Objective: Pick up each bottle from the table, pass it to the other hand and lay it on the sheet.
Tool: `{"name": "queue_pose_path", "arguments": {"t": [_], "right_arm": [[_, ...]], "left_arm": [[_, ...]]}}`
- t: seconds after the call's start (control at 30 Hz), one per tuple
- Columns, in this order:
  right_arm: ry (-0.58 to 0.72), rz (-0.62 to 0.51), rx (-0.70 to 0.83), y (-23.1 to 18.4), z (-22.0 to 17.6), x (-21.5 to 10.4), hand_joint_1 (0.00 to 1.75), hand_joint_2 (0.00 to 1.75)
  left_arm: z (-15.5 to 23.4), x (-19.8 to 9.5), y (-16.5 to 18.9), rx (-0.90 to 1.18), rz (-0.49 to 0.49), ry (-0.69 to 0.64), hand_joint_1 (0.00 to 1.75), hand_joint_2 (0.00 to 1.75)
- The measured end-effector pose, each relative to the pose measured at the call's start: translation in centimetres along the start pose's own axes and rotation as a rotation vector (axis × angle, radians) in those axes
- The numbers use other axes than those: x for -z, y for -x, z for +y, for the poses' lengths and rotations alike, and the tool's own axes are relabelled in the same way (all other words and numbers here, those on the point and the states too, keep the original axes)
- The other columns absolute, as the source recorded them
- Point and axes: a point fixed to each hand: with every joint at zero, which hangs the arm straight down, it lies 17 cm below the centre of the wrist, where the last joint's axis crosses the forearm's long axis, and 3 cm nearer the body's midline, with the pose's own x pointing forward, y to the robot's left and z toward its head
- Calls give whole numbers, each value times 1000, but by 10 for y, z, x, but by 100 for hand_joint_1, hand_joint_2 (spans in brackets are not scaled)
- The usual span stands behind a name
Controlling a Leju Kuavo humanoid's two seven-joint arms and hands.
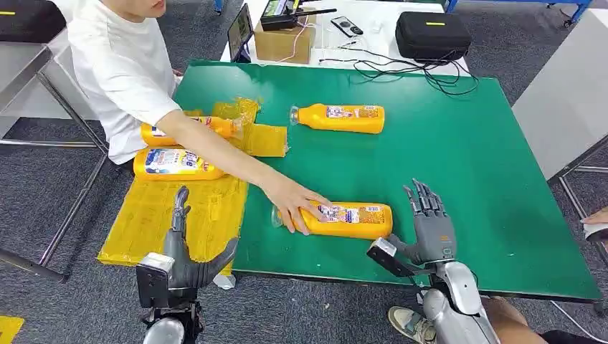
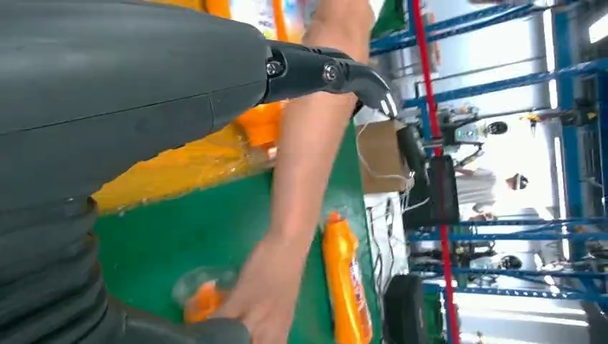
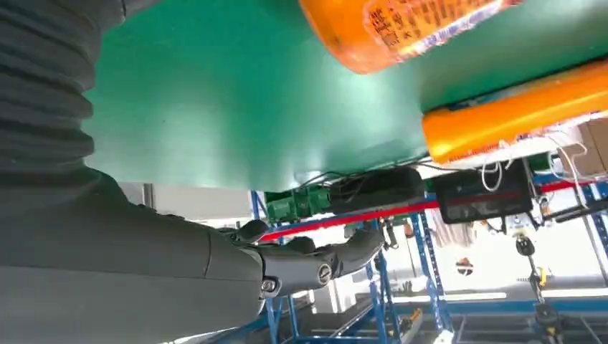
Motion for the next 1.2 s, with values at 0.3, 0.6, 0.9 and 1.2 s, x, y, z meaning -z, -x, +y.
{"name": "queue_pose_path", "arguments": {"t": [0.3, 0.6, 0.9, 1.2], "right_arm": [[-106, -22, 27, -9, 27, 15, 0, 175], [-166, -46, 120, -31, 45, 29, 0, 175], [-269, -194, 216, -104, 69, 34, 0, 175], [-457, -196, 188, -126, 98, 38, 0, 175]], "left_arm": [[-27, 5, 0, 23, -4, 64, 0, 175], [-39, 15, -1, 25, -19, 91, 0, 175], [-57, 19, 3, 24, -19, 143, 0, 175], [-62, 16, 7, 29, -11, 153, 0, 175]]}}
